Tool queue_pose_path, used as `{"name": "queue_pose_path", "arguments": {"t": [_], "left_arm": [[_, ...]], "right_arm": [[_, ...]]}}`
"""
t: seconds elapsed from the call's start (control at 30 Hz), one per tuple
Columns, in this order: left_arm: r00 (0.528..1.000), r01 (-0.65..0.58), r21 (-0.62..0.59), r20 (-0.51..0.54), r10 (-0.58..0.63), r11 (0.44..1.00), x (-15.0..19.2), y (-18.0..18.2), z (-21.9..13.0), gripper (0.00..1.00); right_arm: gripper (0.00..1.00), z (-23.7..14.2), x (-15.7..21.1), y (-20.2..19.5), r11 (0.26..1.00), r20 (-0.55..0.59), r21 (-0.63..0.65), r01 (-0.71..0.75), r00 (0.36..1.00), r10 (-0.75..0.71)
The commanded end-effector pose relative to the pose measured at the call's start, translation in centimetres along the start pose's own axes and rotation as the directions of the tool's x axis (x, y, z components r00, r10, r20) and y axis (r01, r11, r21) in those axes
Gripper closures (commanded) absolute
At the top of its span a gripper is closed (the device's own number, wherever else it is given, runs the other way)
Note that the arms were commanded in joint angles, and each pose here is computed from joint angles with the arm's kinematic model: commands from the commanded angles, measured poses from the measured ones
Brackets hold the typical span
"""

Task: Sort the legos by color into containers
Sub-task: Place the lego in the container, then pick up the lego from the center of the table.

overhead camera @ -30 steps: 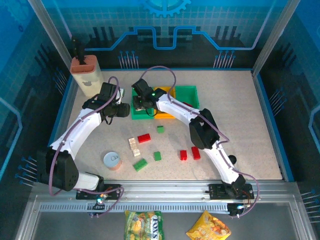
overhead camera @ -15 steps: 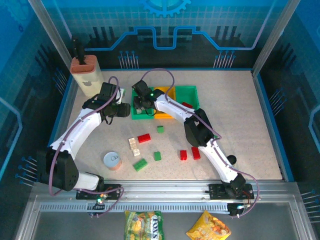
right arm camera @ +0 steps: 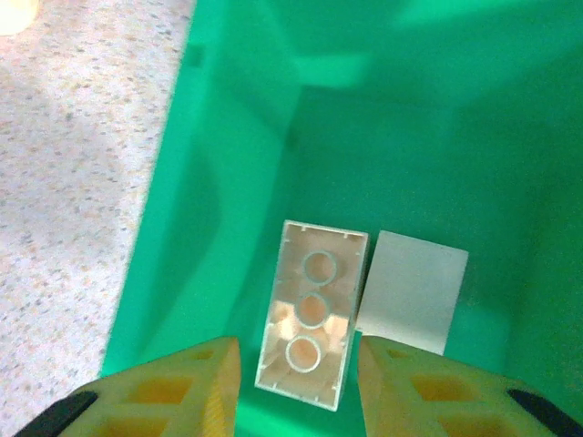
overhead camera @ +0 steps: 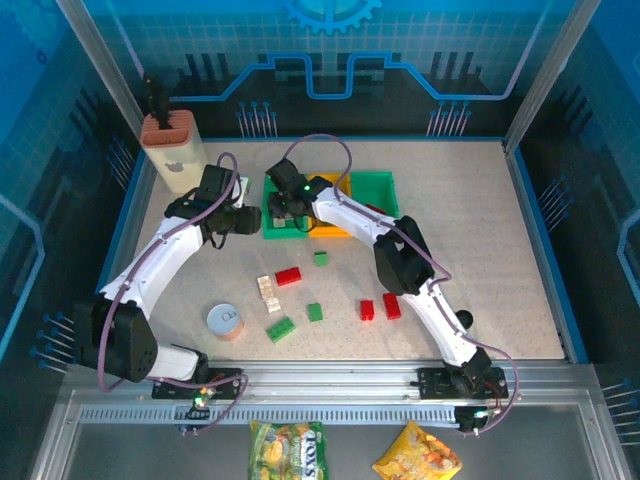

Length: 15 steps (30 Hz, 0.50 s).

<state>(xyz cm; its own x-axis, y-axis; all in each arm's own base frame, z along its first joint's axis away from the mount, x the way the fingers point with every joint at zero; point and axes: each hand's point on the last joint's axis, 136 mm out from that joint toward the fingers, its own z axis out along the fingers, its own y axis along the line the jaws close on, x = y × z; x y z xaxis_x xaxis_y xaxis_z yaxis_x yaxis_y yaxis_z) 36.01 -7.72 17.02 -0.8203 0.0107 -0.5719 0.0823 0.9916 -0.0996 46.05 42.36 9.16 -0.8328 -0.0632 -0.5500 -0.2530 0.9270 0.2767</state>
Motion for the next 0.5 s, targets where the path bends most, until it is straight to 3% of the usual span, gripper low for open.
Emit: {"name": "queue_pose_path", "arguments": {"t": [0.0,0.17,0.27,0.47], "left_arm": [[1.000,-0.007,0.020,0.017,0.007,1.000,-0.2,-0.2,-0.5,0.48],[1.000,-0.008,0.020,0.013,0.007,1.000,-0.1,-0.2,-0.4,0.48],[1.000,-0.009,0.020,0.014,0.009,1.000,-0.1,-0.2,-0.4,0.48],[1.000,-0.006,0.019,0.018,0.005,1.000,-0.2,-0.1,-0.5,0.48]], "right_arm": [[0.61,-4.3,-1.4,2.3,0.994,0.045,-0.064,0.089,0.995,-0.086],[0.60,-7.1,-0.2,4.3,0.954,0.062,-0.180,0.238,0.971,-0.231],[0.52,-8.3,1.4,5.0,0.895,0.091,-0.240,0.375,0.927,-0.364],[0.52,-10.7,4.5,5.7,0.654,0.239,-0.292,0.698,0.716,-0.656]]}}
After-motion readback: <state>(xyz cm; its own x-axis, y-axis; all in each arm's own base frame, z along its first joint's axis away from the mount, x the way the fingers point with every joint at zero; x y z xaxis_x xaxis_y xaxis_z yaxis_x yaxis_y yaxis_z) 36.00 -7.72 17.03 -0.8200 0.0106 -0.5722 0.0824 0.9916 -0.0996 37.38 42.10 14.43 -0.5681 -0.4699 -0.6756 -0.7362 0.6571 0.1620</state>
